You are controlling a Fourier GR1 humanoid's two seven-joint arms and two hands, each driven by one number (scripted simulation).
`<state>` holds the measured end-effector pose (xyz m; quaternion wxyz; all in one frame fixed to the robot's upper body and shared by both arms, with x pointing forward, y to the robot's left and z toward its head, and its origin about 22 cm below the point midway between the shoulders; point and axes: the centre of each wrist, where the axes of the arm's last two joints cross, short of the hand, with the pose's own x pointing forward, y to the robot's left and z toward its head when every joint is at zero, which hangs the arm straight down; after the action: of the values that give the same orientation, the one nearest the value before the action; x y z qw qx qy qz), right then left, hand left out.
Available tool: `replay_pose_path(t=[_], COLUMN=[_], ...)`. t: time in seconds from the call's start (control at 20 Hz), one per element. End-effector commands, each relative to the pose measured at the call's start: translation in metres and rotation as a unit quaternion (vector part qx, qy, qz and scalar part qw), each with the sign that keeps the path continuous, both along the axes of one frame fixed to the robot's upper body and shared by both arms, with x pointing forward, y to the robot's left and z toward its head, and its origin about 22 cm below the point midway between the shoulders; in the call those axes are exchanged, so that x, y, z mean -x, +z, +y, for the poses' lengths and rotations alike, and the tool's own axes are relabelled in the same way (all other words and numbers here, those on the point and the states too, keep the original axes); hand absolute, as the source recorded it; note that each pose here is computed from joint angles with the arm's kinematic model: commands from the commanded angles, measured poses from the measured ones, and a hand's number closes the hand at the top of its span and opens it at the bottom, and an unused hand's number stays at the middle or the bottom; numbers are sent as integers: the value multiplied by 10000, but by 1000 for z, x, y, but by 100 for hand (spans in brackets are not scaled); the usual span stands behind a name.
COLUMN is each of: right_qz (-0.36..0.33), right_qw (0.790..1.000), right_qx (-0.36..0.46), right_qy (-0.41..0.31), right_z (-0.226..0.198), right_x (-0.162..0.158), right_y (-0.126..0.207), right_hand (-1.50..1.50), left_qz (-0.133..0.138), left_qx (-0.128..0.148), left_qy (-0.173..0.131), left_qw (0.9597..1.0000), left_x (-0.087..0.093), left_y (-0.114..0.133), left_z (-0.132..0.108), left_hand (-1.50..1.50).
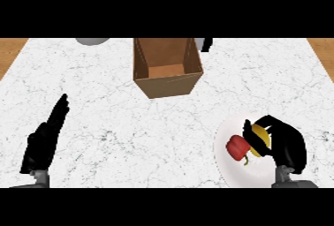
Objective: Pick the lemon from the plate and place it in the cardboard box
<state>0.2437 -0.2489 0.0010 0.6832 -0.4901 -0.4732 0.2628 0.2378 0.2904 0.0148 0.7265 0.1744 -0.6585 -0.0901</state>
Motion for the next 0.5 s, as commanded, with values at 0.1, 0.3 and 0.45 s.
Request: replay_pose_path(t=[0.1,0.3,0.45], right_qz=[-459,-135,-123], right_qw=[9974,9549,9137], right_qx=[555,1432,1832], right_qy=[-60,2597,3626], right_z=[6,3,5], right_x=[8,-57,-72], right_y=[-10,39,59], right_hand=[150,150,150], left_qz=[3,-114,-230], left_qx=[10,16,-20], left_qy=[75,-523,-747], left_qw=[10000,9986,9969], left_x=[-2,-11,-18], left_y=[-14,0,6], left_z=[3,-20,-30], left_hand=[0,0,0])
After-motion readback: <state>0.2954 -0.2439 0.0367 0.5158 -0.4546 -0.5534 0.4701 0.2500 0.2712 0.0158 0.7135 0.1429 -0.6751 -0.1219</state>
